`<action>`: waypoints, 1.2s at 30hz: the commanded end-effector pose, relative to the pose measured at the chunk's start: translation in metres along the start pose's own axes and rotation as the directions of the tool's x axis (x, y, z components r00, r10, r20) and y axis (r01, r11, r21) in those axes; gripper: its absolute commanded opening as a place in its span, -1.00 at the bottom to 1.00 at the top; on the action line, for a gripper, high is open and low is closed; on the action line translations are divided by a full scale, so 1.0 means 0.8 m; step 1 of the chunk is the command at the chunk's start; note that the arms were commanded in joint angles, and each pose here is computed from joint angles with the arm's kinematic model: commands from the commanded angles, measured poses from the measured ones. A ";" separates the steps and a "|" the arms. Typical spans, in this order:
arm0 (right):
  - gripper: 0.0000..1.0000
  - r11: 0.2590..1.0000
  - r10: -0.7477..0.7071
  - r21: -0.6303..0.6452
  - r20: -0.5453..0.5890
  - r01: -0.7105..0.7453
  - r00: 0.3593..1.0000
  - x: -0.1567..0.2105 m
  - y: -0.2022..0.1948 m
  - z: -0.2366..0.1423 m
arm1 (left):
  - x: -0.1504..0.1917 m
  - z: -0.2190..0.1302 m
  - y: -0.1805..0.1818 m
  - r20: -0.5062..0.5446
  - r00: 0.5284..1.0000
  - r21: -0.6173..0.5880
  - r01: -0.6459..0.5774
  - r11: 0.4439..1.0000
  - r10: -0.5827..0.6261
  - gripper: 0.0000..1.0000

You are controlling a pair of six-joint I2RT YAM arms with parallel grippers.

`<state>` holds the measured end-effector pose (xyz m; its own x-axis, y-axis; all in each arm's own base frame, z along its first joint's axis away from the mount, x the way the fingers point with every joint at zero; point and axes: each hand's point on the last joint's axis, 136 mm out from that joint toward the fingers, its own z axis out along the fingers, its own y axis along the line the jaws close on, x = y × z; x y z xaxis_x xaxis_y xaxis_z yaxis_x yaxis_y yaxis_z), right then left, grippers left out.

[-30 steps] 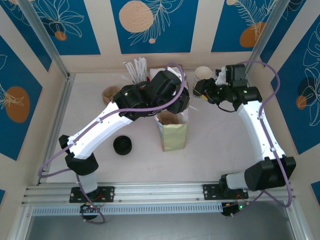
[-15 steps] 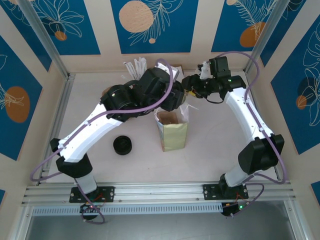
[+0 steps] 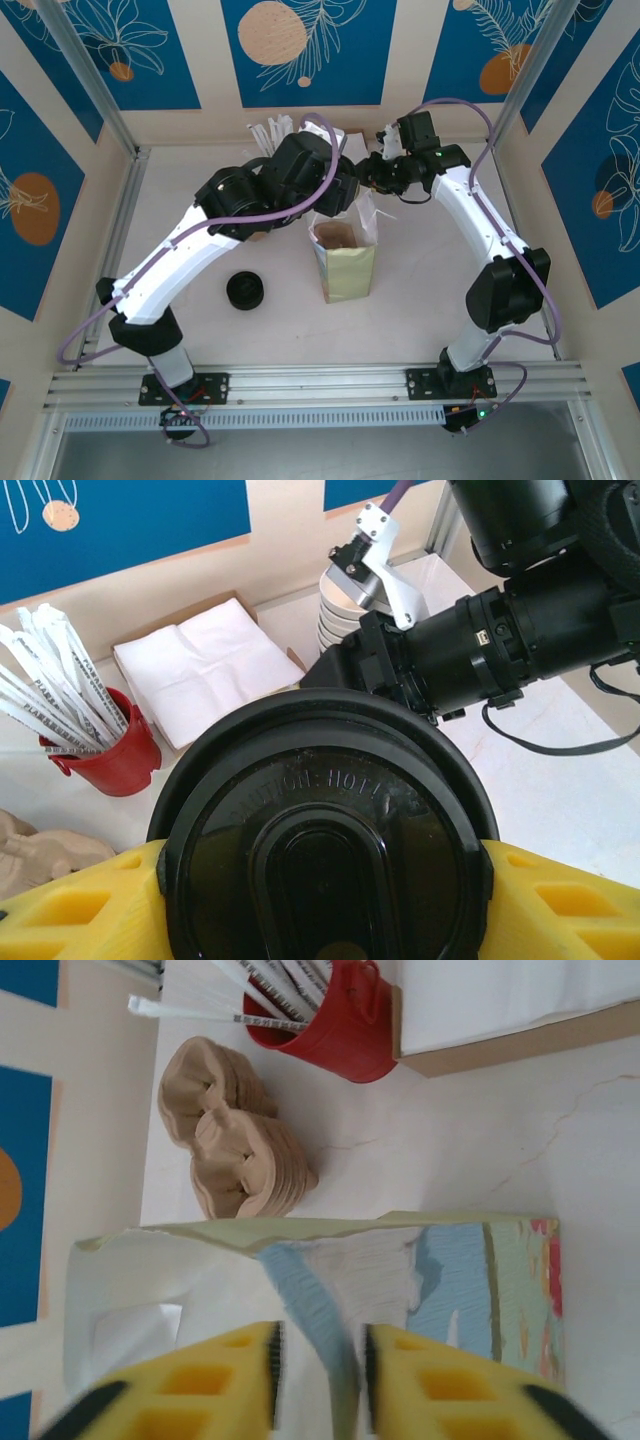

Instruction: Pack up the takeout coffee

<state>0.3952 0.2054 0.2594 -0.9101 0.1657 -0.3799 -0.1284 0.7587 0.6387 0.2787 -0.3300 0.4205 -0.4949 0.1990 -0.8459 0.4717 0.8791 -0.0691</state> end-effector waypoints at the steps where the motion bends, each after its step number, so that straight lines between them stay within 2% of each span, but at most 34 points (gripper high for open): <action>1: -0.62 0.999 0.024 0.044 0.034 -0.026 0.999 0.000 0.001 -0.017 | 0.005 0.016 0.002 -0.022 1.000 -0.015 0.008 1.000 -0.008 0.30; 3: -0.71 0.986 0.120 0.107 0.052 -0.125 0.991 0.008 -0.015 -0.024 | 0.009 0.024 -0.003 -0.036 0.999 -0.006 0.007 1.000 -0.007 0.30; 5: -0.78 0.973 0.198 0.105 0.065 -0.204 0.978 0.019 -0.018 -0.030 | 0.016 0.033 -0.009 -0.059 0.998 0.003 0.004 1.000 -0.004 0.30; 14: -0.87 0.925 0.358 0.084 0.137 -0.371 0.924 0.063 -0.027 -0.063 | 0.049 0.071 -0.023 -0.153 0.988 0.009 -0.003 1.000 0.004 0.30; 16: -0.82 0.922 0.363 0.078 0.166 -0.379 0.917 0.068 -0.028 -0.074 | 0.057 0.077 -0.025 -0.172 0.985 0.014 -0.001 1.000 0.003 0.30; 21: -0.48 0.929 0.345 0.072 0.184 -0.362 0.920 0.076 -0.026 -0.097 | 0.081 0.088 -0.036 -0.228 0.974 0.053 0.018 0.998 -0.005 0.29; 24: -0.32 0.943 0.310 0.060 0.199 -0.327 0.930 0.072 -0.026 -0.111 | 0.094 0.093 -0.044 -0.259 0.966 0.085 0.021 0.996 0.002 0.29; 27: -0.23 0.977 0.197 0.037 0.223 -0.210 0.955 0.059 -0.019 -0.124 | 0.106 0.096 -0.051 -0.278 0.960 0.127 -0.004 0.992 0.039 0.29; 31: -0.21 1.000 0.002 0.004 0.223 -0.003 0.975 0.044 -0.007 -0.132 | 0.113 0.098 -0.059 -0.272 0.957 0.185 -0.054 0.981 0.103 0.29; 36: -0.19 0.983 -0.162 -0.050 0.226 0.178 0.961 0.033 -0.003 -0.135 | 0.118 0.107 -0.051 -0.301 0.945 0.214 -0.062 0.975 0.126 0.27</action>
<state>0.3267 0.1307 0.2989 -0.8077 0.3149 -0.4985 -0.0905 0.7692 0.6326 0.2697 -0.3866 0.2831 -0.6535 0.4339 -0.6202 0.6151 0.7819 -0.1011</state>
